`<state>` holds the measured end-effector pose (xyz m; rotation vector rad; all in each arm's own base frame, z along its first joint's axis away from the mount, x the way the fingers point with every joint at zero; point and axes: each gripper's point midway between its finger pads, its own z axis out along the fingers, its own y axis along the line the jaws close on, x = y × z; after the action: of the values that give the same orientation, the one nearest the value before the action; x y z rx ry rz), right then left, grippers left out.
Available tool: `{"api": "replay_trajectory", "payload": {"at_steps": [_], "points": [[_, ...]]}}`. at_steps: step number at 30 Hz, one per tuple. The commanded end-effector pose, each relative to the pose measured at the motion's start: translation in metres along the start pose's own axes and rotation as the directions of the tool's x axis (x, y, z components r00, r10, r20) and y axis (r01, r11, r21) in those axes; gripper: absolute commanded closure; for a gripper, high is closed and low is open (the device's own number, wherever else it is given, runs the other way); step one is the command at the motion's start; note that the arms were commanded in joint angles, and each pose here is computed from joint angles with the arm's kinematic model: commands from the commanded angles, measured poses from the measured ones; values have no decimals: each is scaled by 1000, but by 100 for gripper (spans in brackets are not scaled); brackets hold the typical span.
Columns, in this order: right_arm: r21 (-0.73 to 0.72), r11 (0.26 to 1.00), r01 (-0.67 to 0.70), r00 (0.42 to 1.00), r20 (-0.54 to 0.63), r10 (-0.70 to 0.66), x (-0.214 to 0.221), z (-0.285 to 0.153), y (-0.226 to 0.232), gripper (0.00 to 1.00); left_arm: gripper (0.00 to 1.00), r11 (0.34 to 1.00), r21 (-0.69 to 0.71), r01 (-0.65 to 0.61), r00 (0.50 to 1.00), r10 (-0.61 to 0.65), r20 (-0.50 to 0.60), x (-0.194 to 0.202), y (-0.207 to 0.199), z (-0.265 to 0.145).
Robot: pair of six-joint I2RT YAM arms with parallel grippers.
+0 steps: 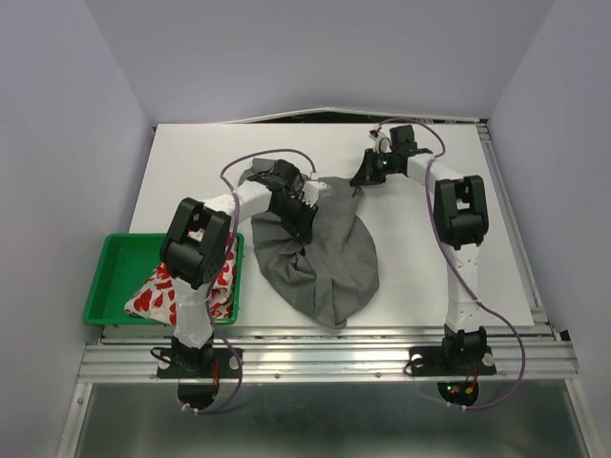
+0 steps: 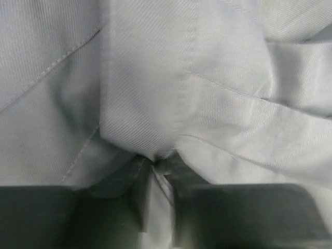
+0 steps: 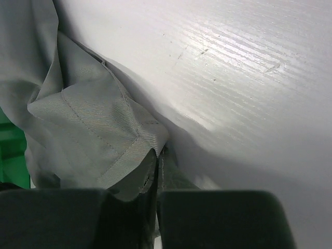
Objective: Fold and stack the skirts
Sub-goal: Flatten the skirt out
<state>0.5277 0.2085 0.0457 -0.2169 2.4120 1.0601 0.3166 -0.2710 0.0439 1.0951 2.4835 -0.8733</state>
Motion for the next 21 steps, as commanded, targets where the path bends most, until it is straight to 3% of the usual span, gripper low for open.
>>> {"api": "replay_trajectory", "payload": {"at_steps": [1, 7, 13, 16, 17, 19, 20, 21], "points": [[-2, 995, 99, 991, 86, -99, -32, -33, 36, 99, 97, 995, -61, -75, 992, 81, 93, -30, -9, -32], [46, 991, 130, 953, 270, -137, -93, -108, 72, 99, 100, 952, -248, -178, 957, 226, 181, -73, -3, -86], [144, 988, 55, 873, 474, -117, -151, -200, 61, 99, 100, 811, -541, -222, 891, 394, 225, -117, 11, -161], [170, 985, 29, 813, 569, -122, -179, -240, 60, 99, 100, 662, -727, -181, 846, 482, 228, -146, 30, -207], [176, 984, 31, 797, 589, -131, -186, -245, 63, 99, 100, 575, -809, -125, 851, 482, 211, -151, 45, -228], [190, 981, 31, 743, 652, -150, -212, -264, 67, 99, 100, 431, -903, -10, 810, 532, 245, -185, 61, -272], [190, 981, 37, 728, 667, -157, -221, -267, 69, 99, 100, 398, -917, 17, 811, 531, 245, -196, 74, -274], [193, 980, 52, 690, 703, -175, -235, -273, 72, 99, 100, 353, -930, 105, 759, 575, 304, -227, 68, -316]]}}
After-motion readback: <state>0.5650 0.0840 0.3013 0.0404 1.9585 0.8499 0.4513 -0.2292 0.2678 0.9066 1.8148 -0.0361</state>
